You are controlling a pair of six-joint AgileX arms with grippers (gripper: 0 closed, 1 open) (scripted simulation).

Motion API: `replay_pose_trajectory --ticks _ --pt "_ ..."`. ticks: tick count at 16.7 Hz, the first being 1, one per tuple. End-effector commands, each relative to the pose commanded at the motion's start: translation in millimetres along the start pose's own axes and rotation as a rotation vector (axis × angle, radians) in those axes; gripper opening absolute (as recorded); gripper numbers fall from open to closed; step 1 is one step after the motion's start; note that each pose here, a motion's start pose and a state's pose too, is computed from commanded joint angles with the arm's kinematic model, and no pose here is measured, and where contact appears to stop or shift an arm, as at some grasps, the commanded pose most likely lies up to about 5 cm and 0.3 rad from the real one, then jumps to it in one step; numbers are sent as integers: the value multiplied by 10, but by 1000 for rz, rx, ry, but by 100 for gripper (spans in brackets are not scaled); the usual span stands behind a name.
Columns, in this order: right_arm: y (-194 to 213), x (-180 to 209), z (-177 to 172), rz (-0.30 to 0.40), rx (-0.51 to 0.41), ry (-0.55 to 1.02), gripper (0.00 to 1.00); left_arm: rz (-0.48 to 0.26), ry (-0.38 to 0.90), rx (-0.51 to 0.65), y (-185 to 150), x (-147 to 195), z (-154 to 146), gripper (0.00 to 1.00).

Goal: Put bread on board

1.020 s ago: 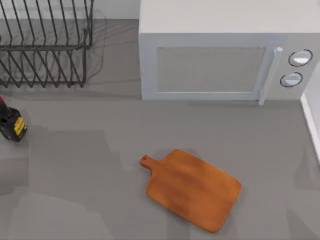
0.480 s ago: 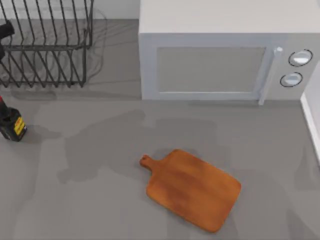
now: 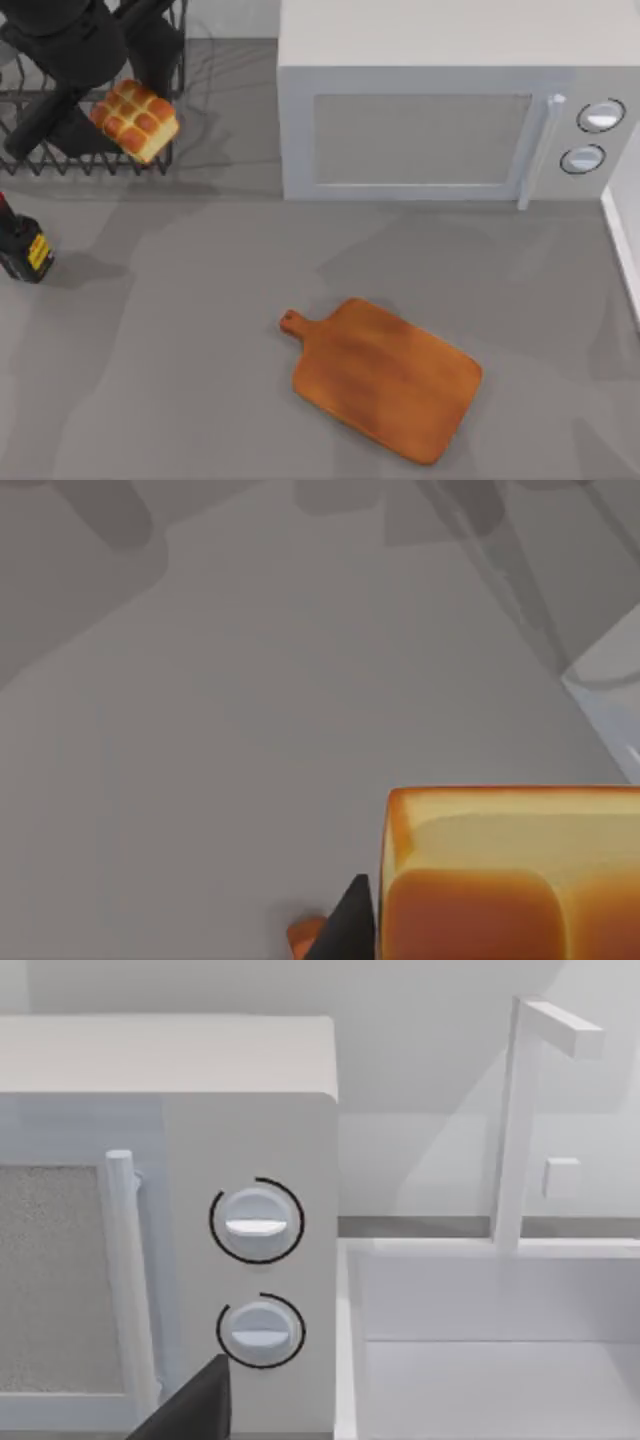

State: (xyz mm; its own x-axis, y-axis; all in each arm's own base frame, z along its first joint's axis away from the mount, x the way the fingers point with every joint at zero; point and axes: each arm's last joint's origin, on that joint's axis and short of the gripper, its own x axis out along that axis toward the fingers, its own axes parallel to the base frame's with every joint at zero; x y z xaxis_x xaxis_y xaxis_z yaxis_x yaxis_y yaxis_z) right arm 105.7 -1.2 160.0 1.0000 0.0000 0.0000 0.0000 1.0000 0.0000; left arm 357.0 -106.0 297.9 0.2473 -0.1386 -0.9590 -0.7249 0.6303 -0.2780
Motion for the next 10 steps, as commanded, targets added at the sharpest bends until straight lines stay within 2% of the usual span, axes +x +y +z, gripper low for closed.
replay_pose_trajectory --ticks 5,10 --pt "0 0 0 0 0 0 100 73 55 -288 -367 353 -807 0" --pt "0 0 0 0 0 0 100 196 28 -527 -452 790 -1604 0"
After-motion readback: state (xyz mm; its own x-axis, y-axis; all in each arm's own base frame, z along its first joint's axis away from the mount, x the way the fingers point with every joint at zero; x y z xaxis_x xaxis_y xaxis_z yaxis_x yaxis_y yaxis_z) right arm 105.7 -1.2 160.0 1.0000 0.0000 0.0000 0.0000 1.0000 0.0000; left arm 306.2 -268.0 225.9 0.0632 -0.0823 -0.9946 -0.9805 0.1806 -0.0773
